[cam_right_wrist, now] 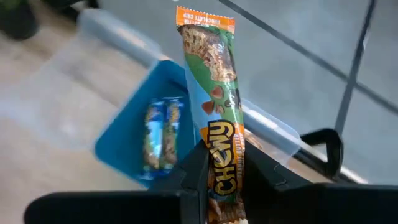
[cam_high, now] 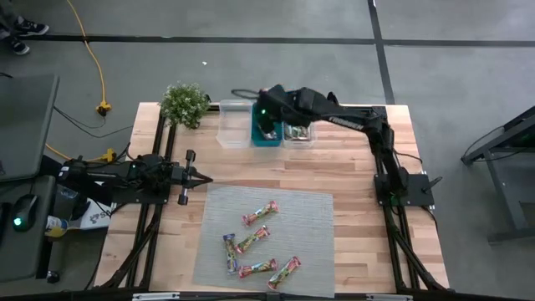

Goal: Pick and place Granola Bars by type
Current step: Put the orange granola bar into the right transparent bin

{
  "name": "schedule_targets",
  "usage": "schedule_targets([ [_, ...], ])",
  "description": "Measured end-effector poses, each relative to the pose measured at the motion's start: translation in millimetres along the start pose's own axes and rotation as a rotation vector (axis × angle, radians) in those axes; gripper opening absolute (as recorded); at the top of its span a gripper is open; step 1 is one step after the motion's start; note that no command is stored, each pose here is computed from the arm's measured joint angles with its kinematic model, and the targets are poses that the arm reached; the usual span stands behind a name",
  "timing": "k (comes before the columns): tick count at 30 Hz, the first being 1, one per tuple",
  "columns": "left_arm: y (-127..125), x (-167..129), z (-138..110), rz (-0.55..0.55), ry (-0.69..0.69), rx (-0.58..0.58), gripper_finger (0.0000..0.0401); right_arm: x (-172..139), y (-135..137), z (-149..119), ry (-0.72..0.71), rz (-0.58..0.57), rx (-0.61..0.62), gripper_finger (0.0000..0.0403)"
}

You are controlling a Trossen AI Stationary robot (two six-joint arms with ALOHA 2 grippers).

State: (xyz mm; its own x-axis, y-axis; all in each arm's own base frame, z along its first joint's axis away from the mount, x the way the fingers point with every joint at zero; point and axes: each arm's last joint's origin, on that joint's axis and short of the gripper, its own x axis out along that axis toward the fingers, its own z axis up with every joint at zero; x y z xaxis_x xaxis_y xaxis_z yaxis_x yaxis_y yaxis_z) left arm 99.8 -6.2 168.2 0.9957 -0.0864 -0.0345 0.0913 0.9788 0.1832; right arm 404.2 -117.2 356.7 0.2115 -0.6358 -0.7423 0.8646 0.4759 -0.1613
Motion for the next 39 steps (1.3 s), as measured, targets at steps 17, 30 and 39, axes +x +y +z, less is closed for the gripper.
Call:
schedule_targets([
  [17,0,0,0,0.0,0.0,0.0,0.0001,131,-36,-81,0.495,-0.183,0.111,0.0055],
  [30,0,0,0,0.0,0.0,0.0,0.0001,155,-42,-71,0.42,-0.082,0.201,0.0055],
  [39,0,0,0,0.0,0.0,0.0,0.0001,157,-41,-68,0.409,-0.043,0.225,0.0055],
])
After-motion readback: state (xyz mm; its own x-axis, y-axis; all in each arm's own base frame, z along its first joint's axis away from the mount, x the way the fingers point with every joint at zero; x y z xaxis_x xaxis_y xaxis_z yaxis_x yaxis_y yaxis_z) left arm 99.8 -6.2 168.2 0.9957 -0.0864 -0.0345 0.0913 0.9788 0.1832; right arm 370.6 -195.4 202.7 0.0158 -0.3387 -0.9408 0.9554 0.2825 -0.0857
